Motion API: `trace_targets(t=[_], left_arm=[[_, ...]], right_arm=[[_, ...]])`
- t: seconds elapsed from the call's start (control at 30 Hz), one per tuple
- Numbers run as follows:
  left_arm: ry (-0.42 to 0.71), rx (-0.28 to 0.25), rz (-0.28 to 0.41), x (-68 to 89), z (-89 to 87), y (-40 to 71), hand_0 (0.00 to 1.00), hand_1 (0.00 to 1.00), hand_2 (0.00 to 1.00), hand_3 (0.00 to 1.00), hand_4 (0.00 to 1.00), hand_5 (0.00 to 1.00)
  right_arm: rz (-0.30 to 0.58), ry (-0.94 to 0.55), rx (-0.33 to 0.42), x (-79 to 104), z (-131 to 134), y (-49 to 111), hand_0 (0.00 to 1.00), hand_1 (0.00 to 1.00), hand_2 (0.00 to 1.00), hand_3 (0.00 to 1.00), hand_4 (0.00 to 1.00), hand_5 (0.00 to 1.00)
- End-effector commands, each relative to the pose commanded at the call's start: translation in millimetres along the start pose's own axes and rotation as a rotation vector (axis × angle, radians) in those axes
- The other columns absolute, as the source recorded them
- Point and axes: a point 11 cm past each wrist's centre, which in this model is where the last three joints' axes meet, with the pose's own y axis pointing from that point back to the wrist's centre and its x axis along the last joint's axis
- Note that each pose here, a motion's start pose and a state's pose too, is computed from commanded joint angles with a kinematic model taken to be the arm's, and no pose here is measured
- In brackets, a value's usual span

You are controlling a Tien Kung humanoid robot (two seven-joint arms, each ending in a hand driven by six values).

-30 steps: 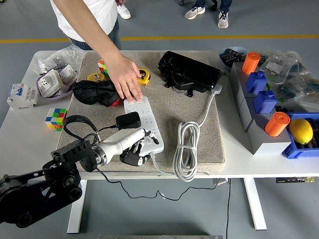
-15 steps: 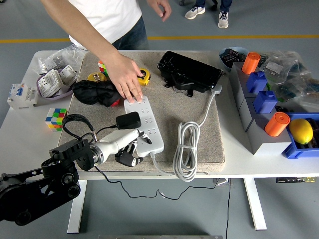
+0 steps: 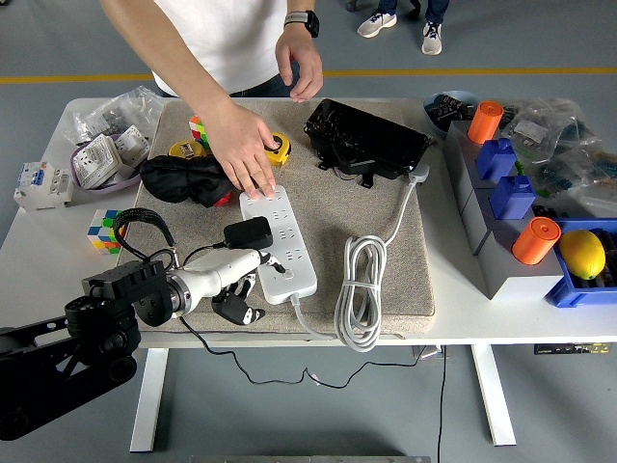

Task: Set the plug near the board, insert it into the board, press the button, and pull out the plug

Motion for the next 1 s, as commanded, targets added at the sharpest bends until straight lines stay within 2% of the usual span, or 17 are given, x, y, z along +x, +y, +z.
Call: trace_targets(t=[0.17,0.4,0.43,0.63,1.0], left_arm=[[-0.021,0.014,-0.045,5.7,3.3,7.7,0.047,0.117,0.178,0.961,0.585,0.002],[-0.049,0.035,-0.078,-1.0,3.2,-2.6,0.046,0.113,0.177,0.950,0.577,0.002],[-0.053,0.035,-0.081,-1.6,4.2,-3.5,0.048,0.113,0.178,0.932,0.610,0.002],[-0.083,0.016,-0.081,2.0,14.4,-7.1,0.050,0.119,0.184,0.921,0.610,0.002],[-0.100,0.032,-0.098,-0.6,14.8,-17.3,0.050,0.119,0.185,0.912,0.615,0.002]], right_arm=[[0.004,-0.001,0.002,2.0,-1,-0.1,0.619,0.665,0.680,0.587,0.998,0.521],[0.000,-0.008,0.004,0.0,-1,-0.2,0.620,0.665,0.681,0.587,0.998,0.521],[0.000,-0.009,0.003,-0.1,-1,-0.2,0.619,0.665,0.681,0.586,0.998,0.521],[0.004,-0.009,0.002,1.7,0,0.0,0.618,0.665,0.681,0.585,0.998,0.521],[0.001,-0.012,0.004,0.5,-2,-0.3,0.620,0.665,0.680,0.585,0.998,0.521]])
